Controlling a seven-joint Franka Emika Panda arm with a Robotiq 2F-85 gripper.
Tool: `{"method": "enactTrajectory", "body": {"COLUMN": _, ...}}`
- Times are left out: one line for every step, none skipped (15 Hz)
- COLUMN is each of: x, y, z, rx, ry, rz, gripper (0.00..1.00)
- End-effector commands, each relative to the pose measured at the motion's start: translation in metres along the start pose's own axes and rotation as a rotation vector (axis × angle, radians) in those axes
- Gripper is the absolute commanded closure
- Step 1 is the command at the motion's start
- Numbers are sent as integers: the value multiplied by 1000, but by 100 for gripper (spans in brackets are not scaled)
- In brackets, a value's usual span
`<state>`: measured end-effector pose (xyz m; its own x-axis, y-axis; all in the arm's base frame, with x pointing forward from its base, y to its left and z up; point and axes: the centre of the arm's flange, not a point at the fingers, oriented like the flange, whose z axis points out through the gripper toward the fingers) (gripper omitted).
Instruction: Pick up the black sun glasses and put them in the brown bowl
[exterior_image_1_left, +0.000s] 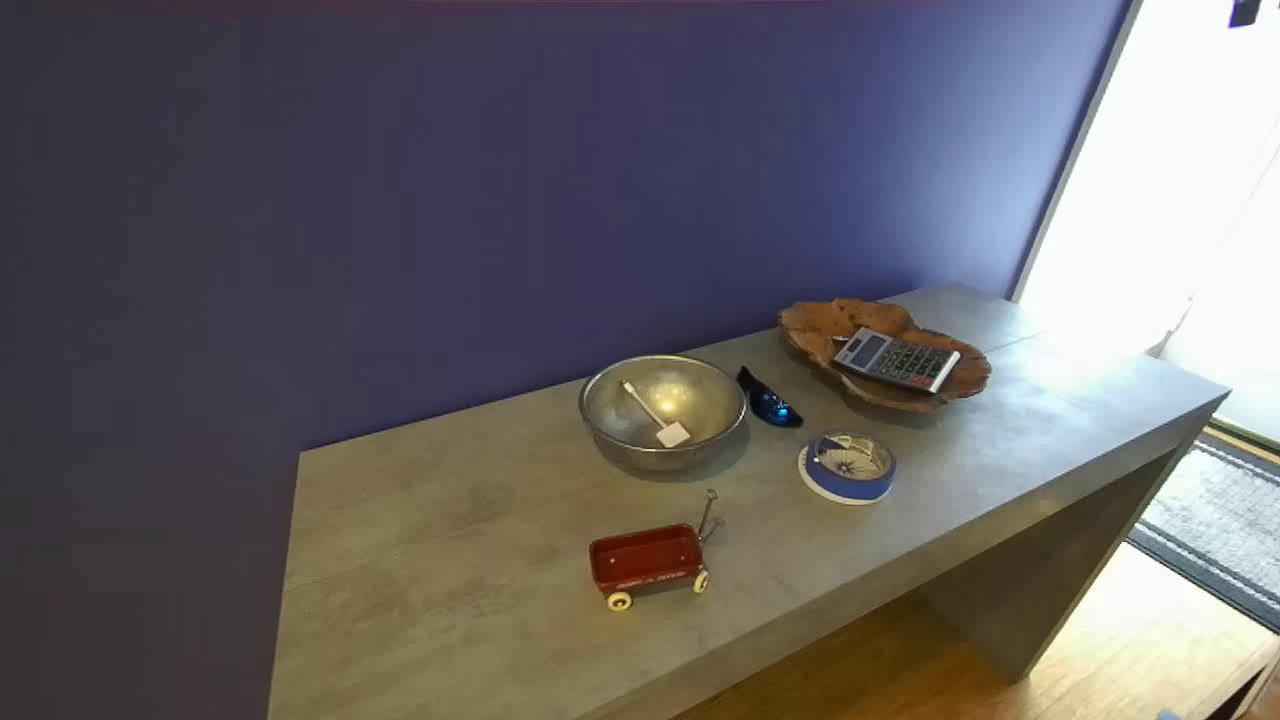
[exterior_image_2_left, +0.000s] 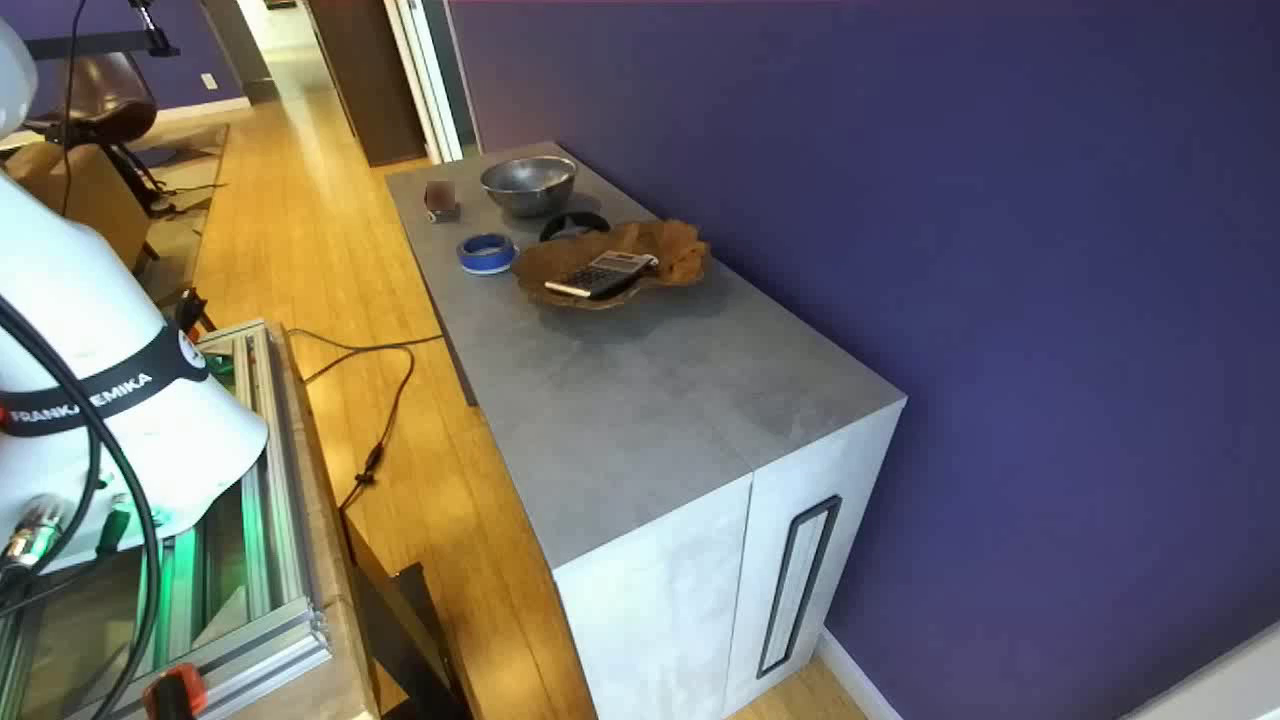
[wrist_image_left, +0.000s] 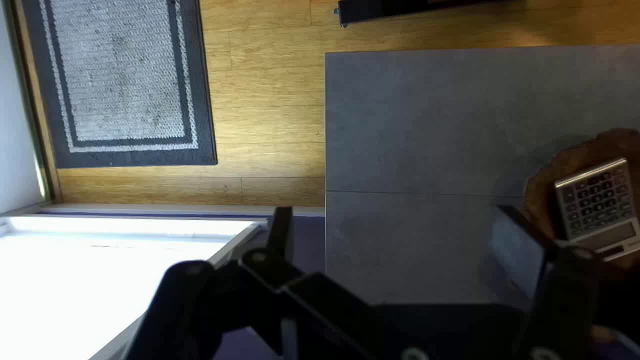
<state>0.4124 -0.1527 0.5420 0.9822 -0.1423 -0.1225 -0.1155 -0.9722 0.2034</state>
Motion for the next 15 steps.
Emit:
{"method": "enactTrajectory", "body": {"x": 0, "y": 0, "z": 0, "rx": 0, "ry": 0, "rz": 0, "gripper": 0}}
{"method": "enactTrajectory", "body": {"x": 0, "y": 0, "z": 0, "rx": 0, "ry": 0, "rz": 0, "gripper": 0}}
{"method": "enactTrajectory", "body": {"x": 0, "y": 0, "z": 0, "rx": 0, "ry": 0, "rz": 0, "gripper": 0}}
{"method": "enactTrajectory", "body": {"x": 0, "y": 0, "z": 0, "rx": 0, "ry": 0, "rz": 0, "gripper": 0}}
{"method": "enactTrajectory", "body": {"x": 0, "y": 0, "z": 0, "rx": 0, "ry": 0, "rz": 0, "gripper": 0}}
{"method": "enactTrajectory", "body": {"x": 6, "y": -19, "z": 10, "rx": 7, "ry": -13, "rz": -41, "gripper": 0}}
{"method": "enactTrajectory", "body": {"x": 9, "y": -36, "z": 18, "rx": 28, "ry": -29, "rz": -79, "gripper": 0}}
{"method": "enactTrajectory", "body": {"x": 11, "y": -62, "z": 28, "rx": 57, "ry": -47, "rz": -132, "gripper": 0}}
{"method": "enactTrajectory", "body": {"x": 11, "y": -94, "z": 40, "rx": 75, "ry": -63, "rz": -188, "gripper": 0}}
{"method": "enactTrajectory", "body": {"x": 10, "y": -120, "z": 49, "rx": 89, "ry": -89, "rz": -239, "gripper": 0}}
{"method": "enactTrajectory", "body": {"x": 6, "y": -147, "z": 60, "rx": 93, "ry": -123, "rz": -290, "gripper": 0}}
{"method": "enactTrajectory", "body": {"x": 4, "y": -177, "z": 71, "rx": 103, "ry": -140, "rz": -344, "gripper": 0}}
{"method": "enactTrajectory", "body": {"x": 3, "y": -201, "z": 81, "rx": 130, "ry": -155, "rz": -382, "gripper": 0}}
{"method": "enactTrajectory", "body": {"x": 1, "y": -223, "z": 87, "rx": 152, "ry": -153, "rz": -417, "gripper": 0}}
{"method": "enactTrajectory", "body": {"x": -5, "y": -237, "z": 89, "rx": 134, "ry": -152, "rz": -473, "gripper": 0}}
